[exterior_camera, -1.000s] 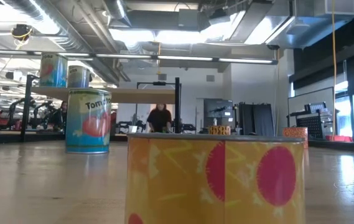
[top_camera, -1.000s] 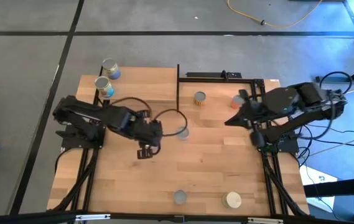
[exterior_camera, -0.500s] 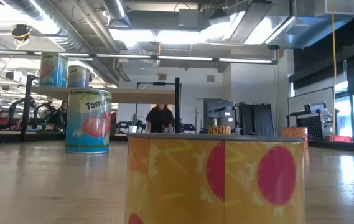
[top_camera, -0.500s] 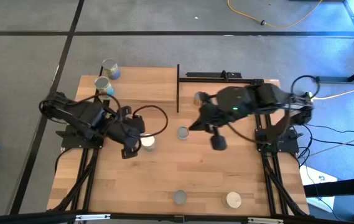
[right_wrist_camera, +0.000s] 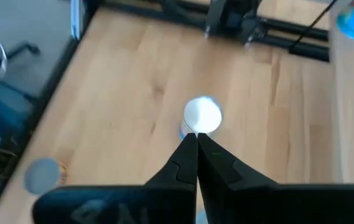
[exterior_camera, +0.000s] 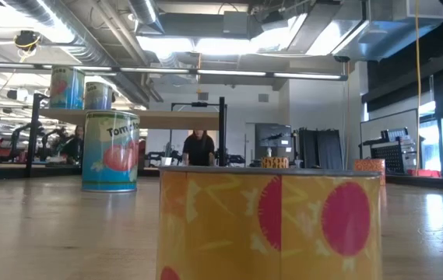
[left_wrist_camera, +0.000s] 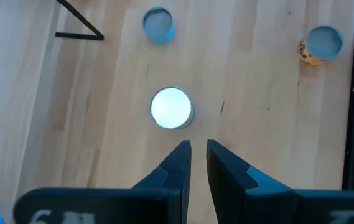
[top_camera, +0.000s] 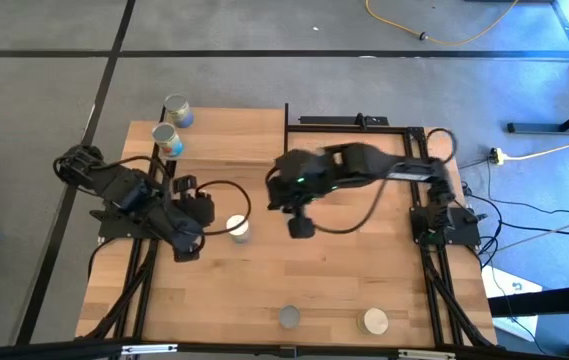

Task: Pick and place cans onto a shelf
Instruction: Put the blue canned tomatoes on the shelf

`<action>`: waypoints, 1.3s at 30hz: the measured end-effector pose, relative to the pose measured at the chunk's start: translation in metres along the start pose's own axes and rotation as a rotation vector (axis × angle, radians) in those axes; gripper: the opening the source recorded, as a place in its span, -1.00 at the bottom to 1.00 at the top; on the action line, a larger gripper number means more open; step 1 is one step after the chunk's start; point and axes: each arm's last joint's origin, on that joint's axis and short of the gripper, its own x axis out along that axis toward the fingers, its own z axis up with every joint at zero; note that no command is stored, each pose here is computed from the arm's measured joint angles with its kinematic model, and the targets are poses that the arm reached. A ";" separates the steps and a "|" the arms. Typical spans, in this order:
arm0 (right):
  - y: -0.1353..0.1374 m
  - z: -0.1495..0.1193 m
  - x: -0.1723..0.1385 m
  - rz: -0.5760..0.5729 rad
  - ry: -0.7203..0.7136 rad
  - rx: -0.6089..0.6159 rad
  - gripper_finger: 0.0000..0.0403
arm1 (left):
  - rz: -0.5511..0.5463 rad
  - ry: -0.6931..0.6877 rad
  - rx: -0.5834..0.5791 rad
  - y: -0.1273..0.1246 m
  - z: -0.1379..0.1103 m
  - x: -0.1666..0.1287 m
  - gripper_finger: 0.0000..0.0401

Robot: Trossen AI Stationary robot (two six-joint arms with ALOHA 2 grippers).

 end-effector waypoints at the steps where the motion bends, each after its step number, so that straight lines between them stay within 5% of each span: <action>1: -0.001 -0.001 0.009 0.003 0.019 -0.006 -0.96 | -0.002 -0.007 0.000 0.001 -0.001 -0.002 -0.78; 15: -0.008 -0.025 0.122 0.042 0.199 -0.134 -0.81 | -0.028 -0.040 -0.003 -0.002 -0.010 -0.013 -0.78; 25: -0.010 -0.029 0.159 0.051 0.159 -0.272 -0.49 | -0.043 -0.041 -0.003 -0.006 -0.013 -0.015 -0.78; 39: -0.011 -0.041 0.189 0.080 0.185 -0.291 -0.48 | -0.049 -0.040 -0.006 -0.008 -0.014 -0.016 -0.78</action>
